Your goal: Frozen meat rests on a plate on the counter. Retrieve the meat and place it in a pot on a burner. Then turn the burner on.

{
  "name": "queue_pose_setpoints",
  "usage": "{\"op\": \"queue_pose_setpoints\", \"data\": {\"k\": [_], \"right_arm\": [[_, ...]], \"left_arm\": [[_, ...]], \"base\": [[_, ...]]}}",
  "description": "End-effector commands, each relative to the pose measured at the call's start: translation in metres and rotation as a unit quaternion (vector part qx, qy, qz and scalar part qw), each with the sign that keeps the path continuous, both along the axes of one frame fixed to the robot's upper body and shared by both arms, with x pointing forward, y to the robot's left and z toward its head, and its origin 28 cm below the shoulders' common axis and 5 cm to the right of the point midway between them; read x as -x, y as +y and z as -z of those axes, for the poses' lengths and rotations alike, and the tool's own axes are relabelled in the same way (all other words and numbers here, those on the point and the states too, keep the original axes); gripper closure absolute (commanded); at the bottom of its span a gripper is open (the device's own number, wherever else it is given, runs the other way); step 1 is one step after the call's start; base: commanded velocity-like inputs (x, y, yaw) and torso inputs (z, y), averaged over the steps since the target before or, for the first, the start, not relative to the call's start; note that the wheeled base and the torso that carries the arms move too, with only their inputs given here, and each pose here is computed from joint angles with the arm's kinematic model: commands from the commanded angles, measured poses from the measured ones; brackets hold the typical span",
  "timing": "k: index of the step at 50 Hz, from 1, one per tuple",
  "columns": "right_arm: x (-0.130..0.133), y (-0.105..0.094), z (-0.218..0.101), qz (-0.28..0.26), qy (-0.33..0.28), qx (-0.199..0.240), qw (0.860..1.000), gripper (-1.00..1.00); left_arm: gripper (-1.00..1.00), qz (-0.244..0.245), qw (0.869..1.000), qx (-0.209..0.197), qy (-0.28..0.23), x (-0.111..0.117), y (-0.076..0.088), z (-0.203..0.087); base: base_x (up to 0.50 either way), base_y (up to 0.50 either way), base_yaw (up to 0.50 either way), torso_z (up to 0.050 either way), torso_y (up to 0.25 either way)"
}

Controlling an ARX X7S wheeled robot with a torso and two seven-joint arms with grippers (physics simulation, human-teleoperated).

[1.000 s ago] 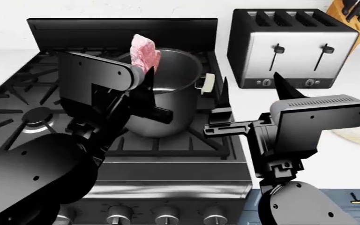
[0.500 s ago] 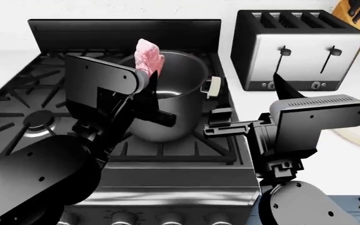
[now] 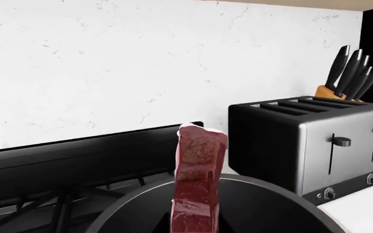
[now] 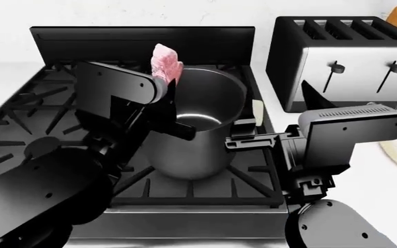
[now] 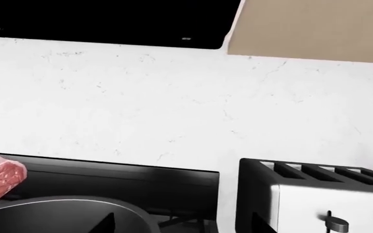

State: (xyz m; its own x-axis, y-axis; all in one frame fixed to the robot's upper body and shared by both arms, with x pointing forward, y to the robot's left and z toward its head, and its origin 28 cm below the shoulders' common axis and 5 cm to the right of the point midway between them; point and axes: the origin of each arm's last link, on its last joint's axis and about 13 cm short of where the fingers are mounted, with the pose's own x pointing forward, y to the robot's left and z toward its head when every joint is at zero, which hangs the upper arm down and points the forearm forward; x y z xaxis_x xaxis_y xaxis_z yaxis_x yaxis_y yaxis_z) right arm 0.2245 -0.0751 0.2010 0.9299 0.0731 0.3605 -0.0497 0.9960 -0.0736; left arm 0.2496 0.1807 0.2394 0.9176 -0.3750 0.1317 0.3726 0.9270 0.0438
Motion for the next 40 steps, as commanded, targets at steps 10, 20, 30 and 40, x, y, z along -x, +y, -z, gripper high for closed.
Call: {"op": "queue_pose_setpoints", "data": {"k": [10, 20, 30, 40], "right_arm": [[0.001, 0.000, 0.000, 0.002, -0.009, -0.007, 1.000, -1.00], [0.002, 0.000, -0.001, 0.001, -0.011, -0.009, 1.000, -1.00], [0.001, 0.000, 0.000, -0.001, -0.009, -0.009, 1.000, -1.00], [0.002, 0.000, -0.001, -0.002, -0.011, -0.009, 1.000, -1.00]], "left_arm": [[1.00, 0.038, 0.999, -0.001, 0.034, -0.008, -0.007, -0.015], [1.00, 0.034, 0.998, -0.012, 0.060, -0.017, -0.007, -0.032], [1.00, 0.021, 0.996, -0.023, 0.081, -0.021, -0.003, -0.051], [1.00, 0.011, 0.995, -0.042, 0.094, -0.024, -0.001, -0.062]], "base": [[0.00, 0.00, 0.00, 0.000, 0.000], [0.00, 0.00, 0.00, 0.000, 0.000], [0.00, 0.00, 0.00, 0.000, 0.001], [0.00, 0.00, 0.00, 0.000, 0.000]]}}
